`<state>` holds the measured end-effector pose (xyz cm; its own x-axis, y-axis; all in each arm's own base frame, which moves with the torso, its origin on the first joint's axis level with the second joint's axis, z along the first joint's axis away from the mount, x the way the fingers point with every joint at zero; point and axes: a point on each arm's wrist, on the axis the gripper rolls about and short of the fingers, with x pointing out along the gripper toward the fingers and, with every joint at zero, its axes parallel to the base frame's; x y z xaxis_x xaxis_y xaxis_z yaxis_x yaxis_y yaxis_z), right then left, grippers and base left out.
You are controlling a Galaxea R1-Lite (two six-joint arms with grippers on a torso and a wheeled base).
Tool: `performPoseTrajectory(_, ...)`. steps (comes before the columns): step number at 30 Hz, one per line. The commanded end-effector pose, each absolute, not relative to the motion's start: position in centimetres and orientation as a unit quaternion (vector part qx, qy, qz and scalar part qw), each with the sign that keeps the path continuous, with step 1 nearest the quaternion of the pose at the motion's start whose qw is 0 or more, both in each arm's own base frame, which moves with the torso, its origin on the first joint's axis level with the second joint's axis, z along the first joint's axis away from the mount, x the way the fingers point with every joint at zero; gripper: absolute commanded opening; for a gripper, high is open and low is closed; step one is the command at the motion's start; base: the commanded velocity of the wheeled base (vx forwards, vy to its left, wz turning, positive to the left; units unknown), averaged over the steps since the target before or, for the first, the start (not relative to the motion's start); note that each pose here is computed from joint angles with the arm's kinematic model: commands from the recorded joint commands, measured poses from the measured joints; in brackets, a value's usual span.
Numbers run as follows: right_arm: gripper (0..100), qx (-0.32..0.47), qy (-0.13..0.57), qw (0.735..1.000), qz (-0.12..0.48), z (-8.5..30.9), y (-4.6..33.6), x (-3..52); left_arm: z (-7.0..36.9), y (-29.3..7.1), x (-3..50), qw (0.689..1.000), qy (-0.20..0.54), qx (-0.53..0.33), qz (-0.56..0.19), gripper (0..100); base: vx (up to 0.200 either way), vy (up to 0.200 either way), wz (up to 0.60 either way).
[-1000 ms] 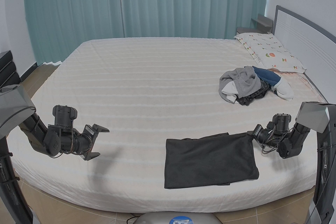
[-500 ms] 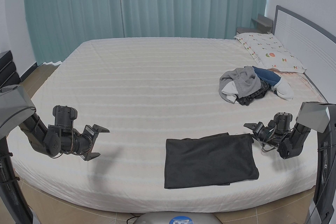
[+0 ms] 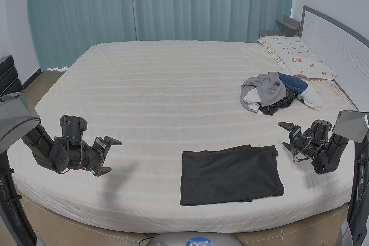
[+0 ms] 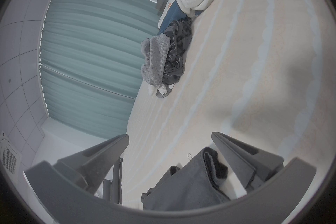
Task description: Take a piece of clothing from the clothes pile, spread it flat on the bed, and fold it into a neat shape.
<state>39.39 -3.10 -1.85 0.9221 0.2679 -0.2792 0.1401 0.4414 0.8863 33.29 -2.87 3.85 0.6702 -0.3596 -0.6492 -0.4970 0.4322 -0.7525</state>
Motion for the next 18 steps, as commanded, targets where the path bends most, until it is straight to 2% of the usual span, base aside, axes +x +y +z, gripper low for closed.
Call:
performPoseTrajectory(1, 100, 0.528, 0.191, 0.827, 0.038, -1.8, -3.2, 39.2, 3.9, -3.2, 33.4, 0.743, 0.405, -0.531, 0.041, 100, 0.0, 0.0, 0.0)
performPoseTrajectory(14, 100, 0.527, 0.191, 0.827, 0.039, -1.9, -3.2, 39.2, 4.1, -3.7, 33.8, 0.743, 0.406, -0.531, 0.029, 100, 0.0, 0.0, 0.0)
performPoseTrajectory(18, 100, 0.527, 0.192, 0.827, 0.04, -1.9, -3.1, 39.2, 4.6, -4.5, 34.3, 0.731, 0.401, -0.552, 0.026, 100, 0.0, -0.2, 0.0)
